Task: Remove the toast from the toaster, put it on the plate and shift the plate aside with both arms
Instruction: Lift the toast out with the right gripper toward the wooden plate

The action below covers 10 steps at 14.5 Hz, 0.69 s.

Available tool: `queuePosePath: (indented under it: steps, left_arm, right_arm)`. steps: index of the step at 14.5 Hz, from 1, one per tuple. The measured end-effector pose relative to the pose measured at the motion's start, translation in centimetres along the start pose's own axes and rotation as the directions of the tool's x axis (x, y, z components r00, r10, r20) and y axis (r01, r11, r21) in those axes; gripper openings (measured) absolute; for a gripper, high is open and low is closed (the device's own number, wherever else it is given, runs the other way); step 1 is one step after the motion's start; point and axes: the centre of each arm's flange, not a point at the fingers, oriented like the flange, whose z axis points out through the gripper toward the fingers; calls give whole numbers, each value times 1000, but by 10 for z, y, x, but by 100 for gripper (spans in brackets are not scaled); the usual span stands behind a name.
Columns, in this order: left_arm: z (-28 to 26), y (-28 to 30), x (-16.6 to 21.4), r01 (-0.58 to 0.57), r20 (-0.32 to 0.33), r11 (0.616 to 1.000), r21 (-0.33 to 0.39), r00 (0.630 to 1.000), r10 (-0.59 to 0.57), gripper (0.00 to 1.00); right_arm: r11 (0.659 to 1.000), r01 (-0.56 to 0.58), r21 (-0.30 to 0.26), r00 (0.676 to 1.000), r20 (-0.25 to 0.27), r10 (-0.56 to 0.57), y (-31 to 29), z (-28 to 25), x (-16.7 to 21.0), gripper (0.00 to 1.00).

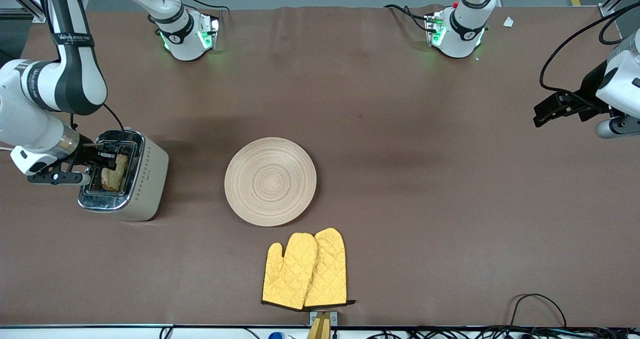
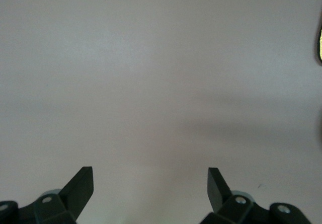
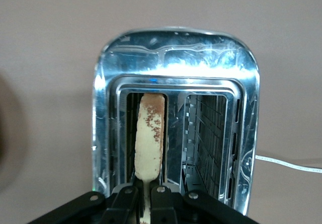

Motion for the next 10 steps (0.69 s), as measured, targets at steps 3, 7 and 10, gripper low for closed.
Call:
queuePosePath:
  steps: [3, 7, 10]
  left_arm:
    - [1, 1, 0, -1, 1, 1000, 0, 1000, 1, 100]
    - [2, 2, 1, -3, 4, 1000, 0, 1000, 3, 100]
    - [6, 3, 3, -4, 10, 1000, 1, 1000, 4, 100]
  right_arm:
    - [999, 31, 16, 999, 41, -32, -18, -56, 9, 7]
    - [996, 90, 19, 995, 41, -90, -93, -145, 10, 7]
    - [992, 123, 1, 992, 26, -123, -182, -154, 0, 7]
